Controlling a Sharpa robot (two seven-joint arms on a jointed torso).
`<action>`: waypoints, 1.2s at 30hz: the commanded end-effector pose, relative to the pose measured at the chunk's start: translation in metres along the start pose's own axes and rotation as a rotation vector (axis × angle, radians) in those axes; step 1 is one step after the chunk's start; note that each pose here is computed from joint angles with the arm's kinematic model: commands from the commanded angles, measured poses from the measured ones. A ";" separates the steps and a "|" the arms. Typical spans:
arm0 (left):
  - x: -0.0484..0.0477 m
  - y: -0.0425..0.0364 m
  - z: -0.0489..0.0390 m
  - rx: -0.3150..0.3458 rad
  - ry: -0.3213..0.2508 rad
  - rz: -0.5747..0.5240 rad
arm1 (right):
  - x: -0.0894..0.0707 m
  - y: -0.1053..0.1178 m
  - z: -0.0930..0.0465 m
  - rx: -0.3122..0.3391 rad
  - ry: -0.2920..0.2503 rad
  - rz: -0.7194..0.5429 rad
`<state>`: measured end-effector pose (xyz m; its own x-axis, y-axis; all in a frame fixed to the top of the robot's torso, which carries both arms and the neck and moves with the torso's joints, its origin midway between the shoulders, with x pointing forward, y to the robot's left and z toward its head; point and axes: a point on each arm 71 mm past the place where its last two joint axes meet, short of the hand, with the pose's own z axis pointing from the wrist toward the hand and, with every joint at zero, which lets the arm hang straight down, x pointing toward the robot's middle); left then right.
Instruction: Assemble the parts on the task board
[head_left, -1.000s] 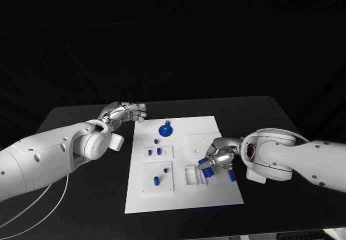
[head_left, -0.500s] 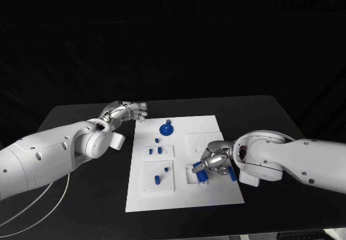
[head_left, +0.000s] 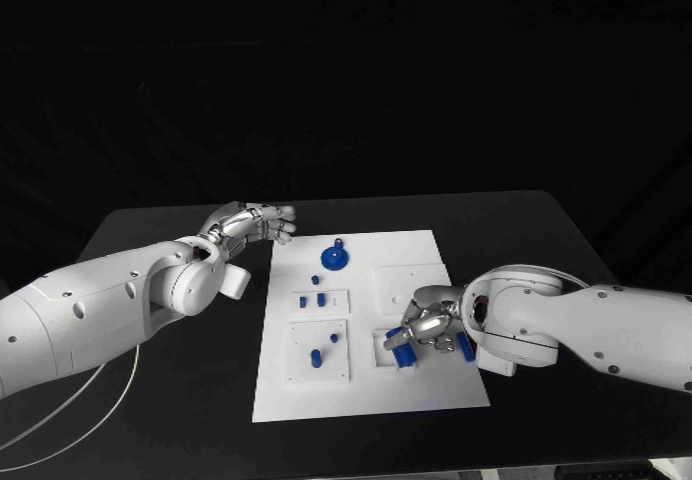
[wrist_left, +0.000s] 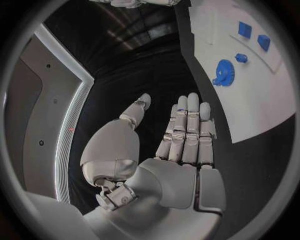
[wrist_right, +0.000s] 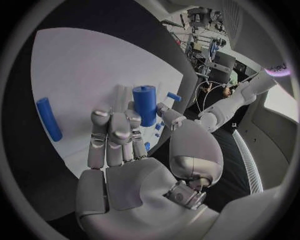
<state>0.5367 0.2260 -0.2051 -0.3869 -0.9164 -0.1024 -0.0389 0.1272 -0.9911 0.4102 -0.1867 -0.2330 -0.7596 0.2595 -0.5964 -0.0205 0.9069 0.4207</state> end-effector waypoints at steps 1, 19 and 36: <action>0.0030 -0.0008 0.0004 0.006 0.025 -0.002 | 0.002 0.000 0.003 0.012 -0.011 -0.027; -0.0026 0.0014 -0.0022 -0.007 0.025 0.002 | 0.006 -0.003 0.010 0.021 0.022 0.036; -0.0011 0.0016 -0.0020 -0.008 0.034 0.000 | 0.008 -0.002 0.011 0.018 0.031 0.037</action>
<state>0.5359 0.2303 -0.2069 -0.3983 -0.9116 -0.1012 -0.0524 0.1328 -0.9898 0.4142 -0.1828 -0.2415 -0.7658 0.2911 -0.5734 0.0107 0.8973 0.4412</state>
